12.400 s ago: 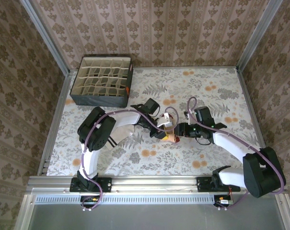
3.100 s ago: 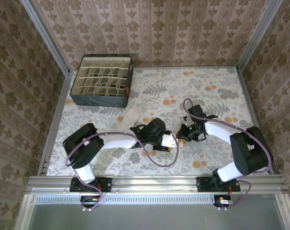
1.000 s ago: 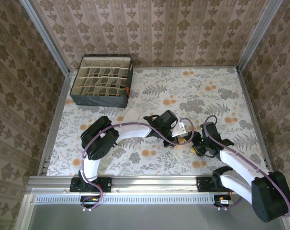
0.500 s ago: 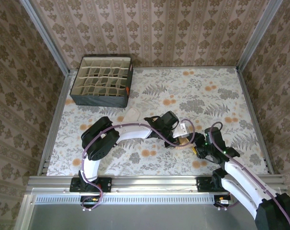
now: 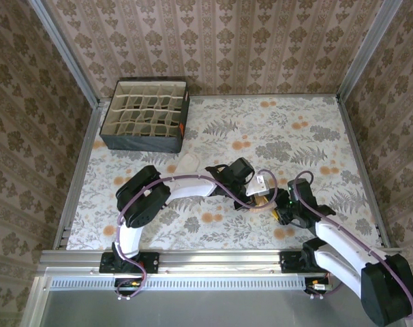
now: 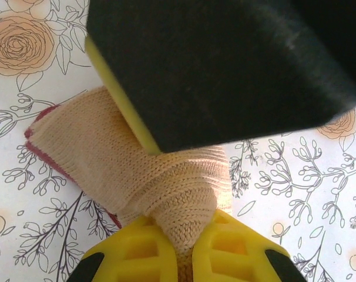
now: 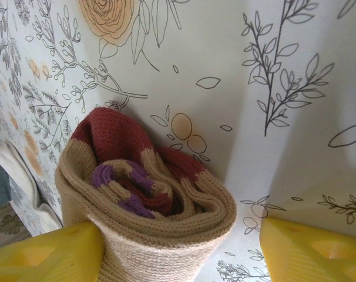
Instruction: Roll the socks
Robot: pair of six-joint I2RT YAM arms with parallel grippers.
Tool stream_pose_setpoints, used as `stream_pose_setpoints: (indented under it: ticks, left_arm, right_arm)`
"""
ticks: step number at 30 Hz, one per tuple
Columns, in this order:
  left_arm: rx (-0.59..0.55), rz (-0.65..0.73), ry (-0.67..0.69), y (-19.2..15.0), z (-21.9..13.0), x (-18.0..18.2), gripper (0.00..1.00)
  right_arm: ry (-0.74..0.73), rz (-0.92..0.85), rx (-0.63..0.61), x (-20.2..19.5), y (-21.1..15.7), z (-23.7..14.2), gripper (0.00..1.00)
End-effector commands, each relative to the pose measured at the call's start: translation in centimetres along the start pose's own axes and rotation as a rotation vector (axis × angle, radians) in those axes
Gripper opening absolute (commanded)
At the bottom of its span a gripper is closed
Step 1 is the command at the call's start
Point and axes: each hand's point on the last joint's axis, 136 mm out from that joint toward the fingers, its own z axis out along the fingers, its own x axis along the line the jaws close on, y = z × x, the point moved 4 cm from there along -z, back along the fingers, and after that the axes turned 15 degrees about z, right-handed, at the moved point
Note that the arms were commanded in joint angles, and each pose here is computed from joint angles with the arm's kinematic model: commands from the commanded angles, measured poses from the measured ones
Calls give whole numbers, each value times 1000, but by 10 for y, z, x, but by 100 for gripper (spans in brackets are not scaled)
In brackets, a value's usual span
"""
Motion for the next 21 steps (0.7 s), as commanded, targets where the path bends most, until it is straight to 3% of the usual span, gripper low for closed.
stream_pose_setpoints:
  ticks: [1, 13, 21]
  left_arm:
    - [107, -14, -145, -31, 19, -25, 0]
    - [106, -59, -119, -35, 20, -18, 0]
    - [86, -40, -126, -33, 19, -19, 0]
  right_arm:
    - [55, 2, 13, 16, -3, 2, 72]
    - [90, 25, -34, 12, -1, -20, 72]
    - [89, 50, -5, 11, -2, -6, 73]
